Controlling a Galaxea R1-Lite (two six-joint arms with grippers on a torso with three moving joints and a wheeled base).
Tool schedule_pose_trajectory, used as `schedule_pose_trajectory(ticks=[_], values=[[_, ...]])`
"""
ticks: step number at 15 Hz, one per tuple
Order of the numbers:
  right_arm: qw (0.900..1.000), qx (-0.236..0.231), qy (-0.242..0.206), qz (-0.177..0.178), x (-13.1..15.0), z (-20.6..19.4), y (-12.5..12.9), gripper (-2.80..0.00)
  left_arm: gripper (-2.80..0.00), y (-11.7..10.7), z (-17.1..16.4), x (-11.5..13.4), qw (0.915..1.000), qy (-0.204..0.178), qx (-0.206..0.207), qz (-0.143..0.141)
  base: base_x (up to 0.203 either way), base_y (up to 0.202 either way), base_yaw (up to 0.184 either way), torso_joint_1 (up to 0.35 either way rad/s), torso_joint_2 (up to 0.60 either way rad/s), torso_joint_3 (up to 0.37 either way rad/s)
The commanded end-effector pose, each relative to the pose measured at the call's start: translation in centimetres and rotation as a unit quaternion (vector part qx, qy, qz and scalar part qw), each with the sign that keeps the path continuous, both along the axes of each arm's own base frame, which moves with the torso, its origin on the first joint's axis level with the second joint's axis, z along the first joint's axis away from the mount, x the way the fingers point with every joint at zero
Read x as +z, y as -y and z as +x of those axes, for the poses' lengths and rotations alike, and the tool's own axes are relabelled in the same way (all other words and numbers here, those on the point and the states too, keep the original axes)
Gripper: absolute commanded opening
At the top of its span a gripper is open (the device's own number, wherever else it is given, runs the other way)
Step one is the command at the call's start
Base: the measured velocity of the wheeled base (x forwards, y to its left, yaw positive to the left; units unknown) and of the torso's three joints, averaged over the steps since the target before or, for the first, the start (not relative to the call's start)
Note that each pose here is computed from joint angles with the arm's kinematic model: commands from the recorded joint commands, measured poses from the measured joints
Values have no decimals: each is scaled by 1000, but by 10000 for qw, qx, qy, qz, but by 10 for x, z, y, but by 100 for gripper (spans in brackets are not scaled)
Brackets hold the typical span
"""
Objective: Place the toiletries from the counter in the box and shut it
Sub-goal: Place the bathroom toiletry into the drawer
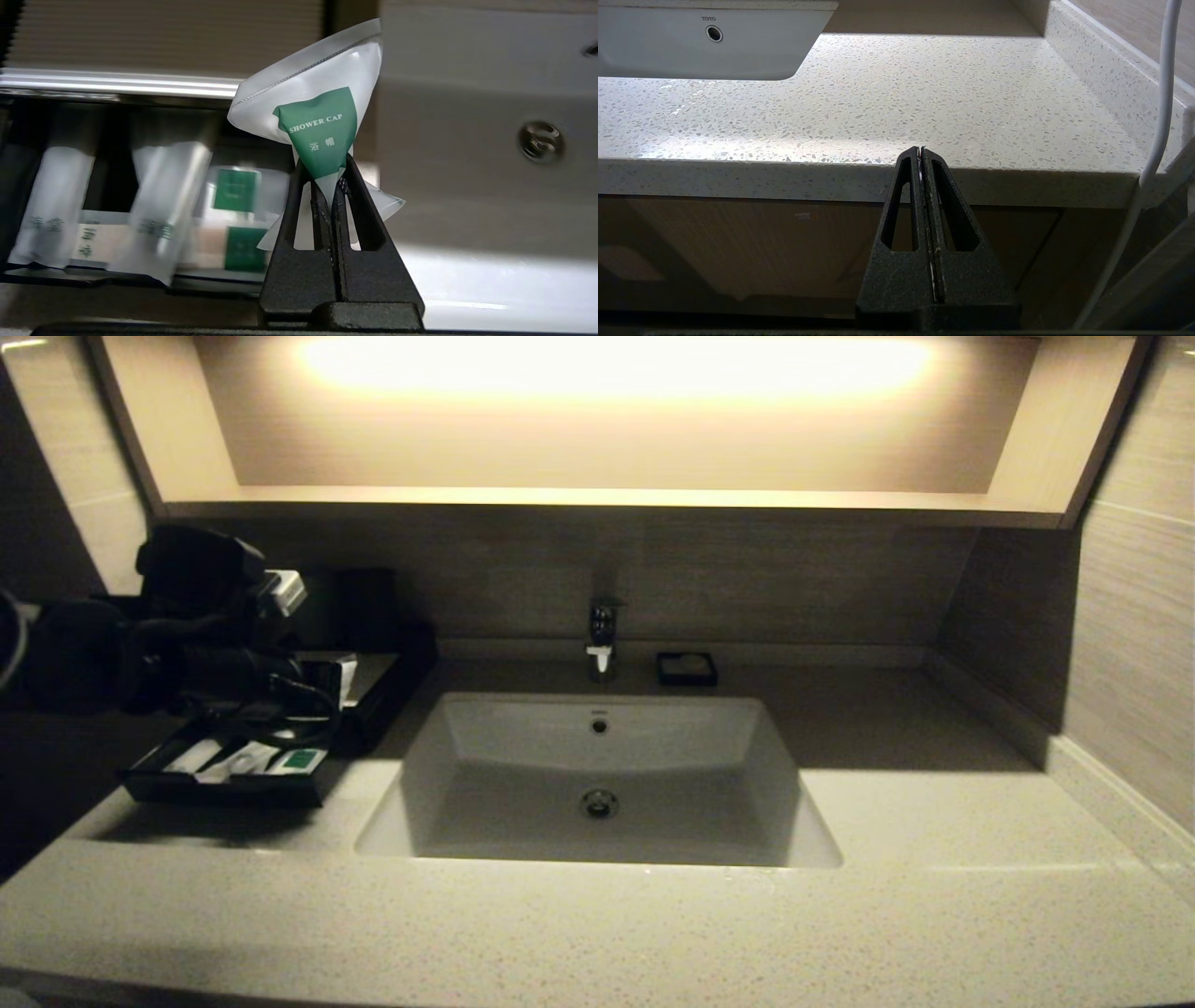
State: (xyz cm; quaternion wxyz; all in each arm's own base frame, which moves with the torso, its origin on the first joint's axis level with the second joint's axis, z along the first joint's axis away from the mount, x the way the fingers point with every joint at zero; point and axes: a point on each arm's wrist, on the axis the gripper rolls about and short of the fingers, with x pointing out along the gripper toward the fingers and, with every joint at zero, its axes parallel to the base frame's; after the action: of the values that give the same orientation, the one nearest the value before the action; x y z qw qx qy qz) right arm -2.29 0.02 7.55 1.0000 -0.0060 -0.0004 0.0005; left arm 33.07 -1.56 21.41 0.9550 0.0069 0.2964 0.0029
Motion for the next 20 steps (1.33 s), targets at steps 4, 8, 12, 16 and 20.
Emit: schedule_pose_trajectory(ticks=[4,8,12,16,20], values=[[10000,3,-12,-2,0,0,0,-280,-280,-20,15,-17,9993,-237,300,29,0,0,0,0,0,0],[10000,3,-5,-2,0,0,0,-280,-280,-25,20,-28,9987,-395,328,66,0,0,0,0,0,0],[10000,3,-12,-2,0,0,0,-280,-280,-25,20,-29,9985,-440,221,218,0,0,0,0,0,0],[10000,3,-12,-2,0,0,0,-280,-280,-26,19,-33,9980,-545,194,260,0,0,0,0,0,0],[10000,3,-12,-2,0,0,0,-280,-280,-31,21,-39,9969,-659,113,419,0,0,0,0,0,0]])
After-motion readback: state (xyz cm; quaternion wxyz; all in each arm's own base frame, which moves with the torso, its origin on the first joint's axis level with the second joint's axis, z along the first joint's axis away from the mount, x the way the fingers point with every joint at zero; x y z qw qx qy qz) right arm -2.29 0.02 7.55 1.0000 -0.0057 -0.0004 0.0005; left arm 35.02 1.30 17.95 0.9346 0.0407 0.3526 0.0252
